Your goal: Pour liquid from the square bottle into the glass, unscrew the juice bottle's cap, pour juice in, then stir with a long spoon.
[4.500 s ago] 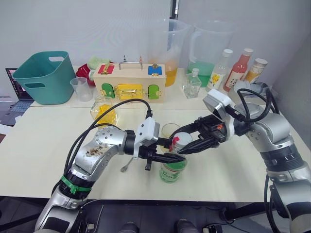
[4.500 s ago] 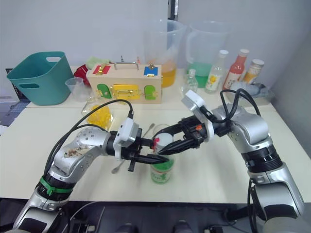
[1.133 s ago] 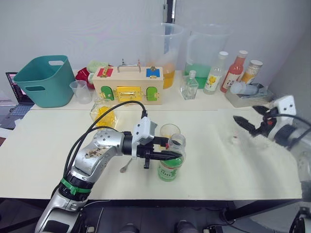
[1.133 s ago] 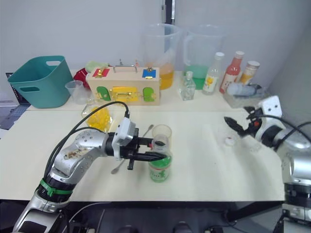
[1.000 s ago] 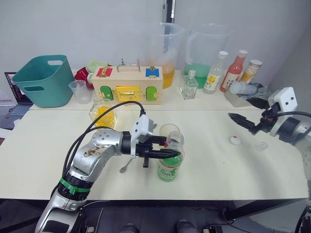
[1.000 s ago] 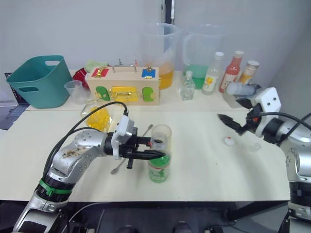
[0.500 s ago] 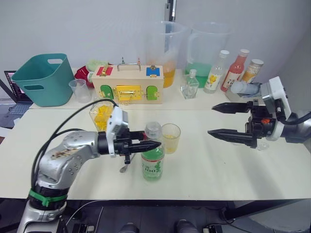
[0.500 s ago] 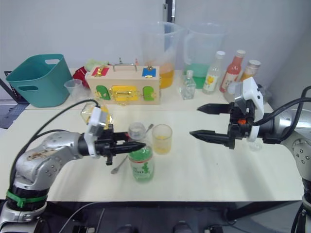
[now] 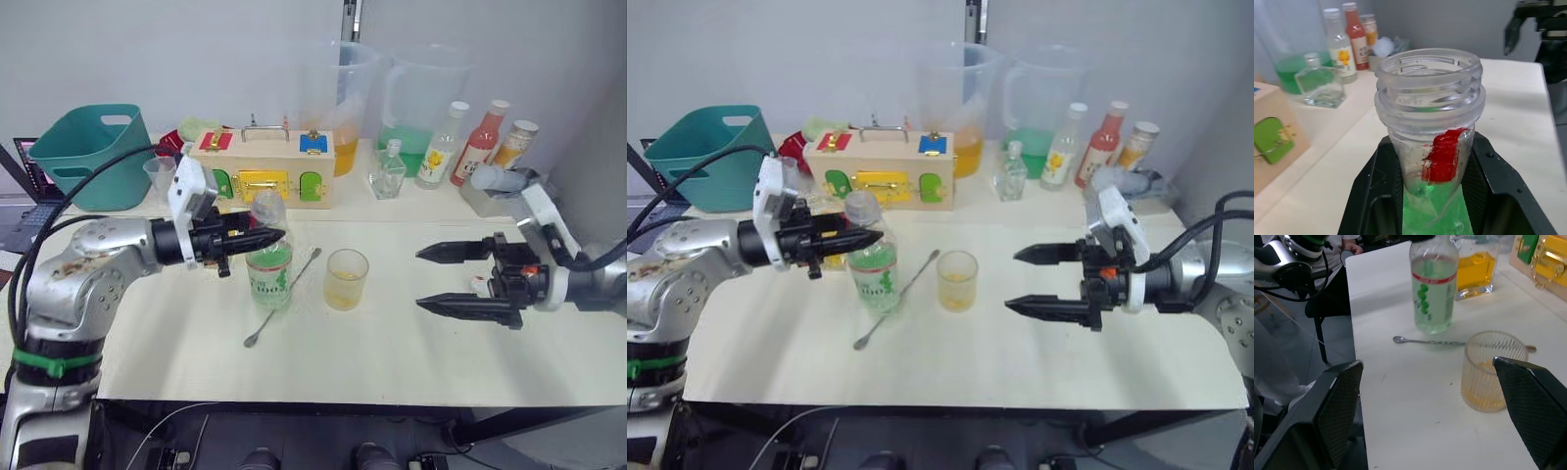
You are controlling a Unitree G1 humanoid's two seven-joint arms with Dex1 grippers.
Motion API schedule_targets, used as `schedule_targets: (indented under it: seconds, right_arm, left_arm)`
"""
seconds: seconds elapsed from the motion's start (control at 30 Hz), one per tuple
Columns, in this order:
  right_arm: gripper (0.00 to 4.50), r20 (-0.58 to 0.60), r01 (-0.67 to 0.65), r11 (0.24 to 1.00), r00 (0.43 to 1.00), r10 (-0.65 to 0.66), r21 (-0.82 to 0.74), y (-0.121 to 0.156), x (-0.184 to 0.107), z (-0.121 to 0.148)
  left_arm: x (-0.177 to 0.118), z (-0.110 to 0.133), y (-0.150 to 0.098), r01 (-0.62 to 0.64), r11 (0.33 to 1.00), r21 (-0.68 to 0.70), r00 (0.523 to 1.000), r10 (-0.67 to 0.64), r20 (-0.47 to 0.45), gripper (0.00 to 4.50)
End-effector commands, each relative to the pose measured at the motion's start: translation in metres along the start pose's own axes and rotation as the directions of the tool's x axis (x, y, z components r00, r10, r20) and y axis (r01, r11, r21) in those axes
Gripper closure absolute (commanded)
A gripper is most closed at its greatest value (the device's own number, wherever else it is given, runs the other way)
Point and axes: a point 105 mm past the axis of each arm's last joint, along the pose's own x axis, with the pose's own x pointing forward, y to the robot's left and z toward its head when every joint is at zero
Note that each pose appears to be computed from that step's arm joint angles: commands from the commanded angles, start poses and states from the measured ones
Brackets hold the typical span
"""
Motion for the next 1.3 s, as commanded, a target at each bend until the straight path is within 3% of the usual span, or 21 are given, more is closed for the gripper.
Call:
schedule_targets:
  seconds: [0.03, 0.3, 0.6, 0.9, 1.13, 1.3]
  right_arm:
    - [0.0, 0.027, 0.049, 0.996, 0.999, -0.047, -0.074, 0.006, -0.007, 0.011]
    - [0.0, 0.043, 0.171, 0.983, 0.985, -0.169, -0.061, 0.017, -0.01, 0.002]
    - [0.0, 0.104, 0.267, 0.963, 0.959, -0.265, -0.015, 0.029, -0.007, 0.004]
    - [0.0, 0.102, 0.31, 0.951, 0.946, -0.309, 0.001, 0.034, -0.009, 0.007]
    - [0.0, 0.114, 0.329, 0.944, 0.938, -0.328, 0.005, 0.03, -0.007, 0.013]
    - [0.0, 0.117, 0.33, 0.944, 0.937, -0.328, 0.004, 0.028, -0.005, 0.017]
  left_arm:
    - [0.01, 0.01, 0.015, -0.04, 0.991, 0.131, 0.999, 0.039, 0.011, 3.43]
    - [0.054, 0.01, 0.045, -0.127, 0.934, 0.334, 0.991, 0.109, 0.074, 3.43]
    - [0.098, 0.001, 0.035, -0.051, 0.839, 0.541, 0.997, 0.016, 0.071, 3.43]
    - [0.114, 0.0, 0.03, -0.129, 0.702, 0.701, 0.989, 0.037, 0.145, 3.43]
    - [0.118, -0.003, 0.028, -0.149, 0.519, 0.842, 0.989, 0.062, 0.137, 3.43]
    - [0.121, -0.01, 0.022, -0.157, 0.475, 0.866, 0.987, 0.057, 0.148, 3.43]
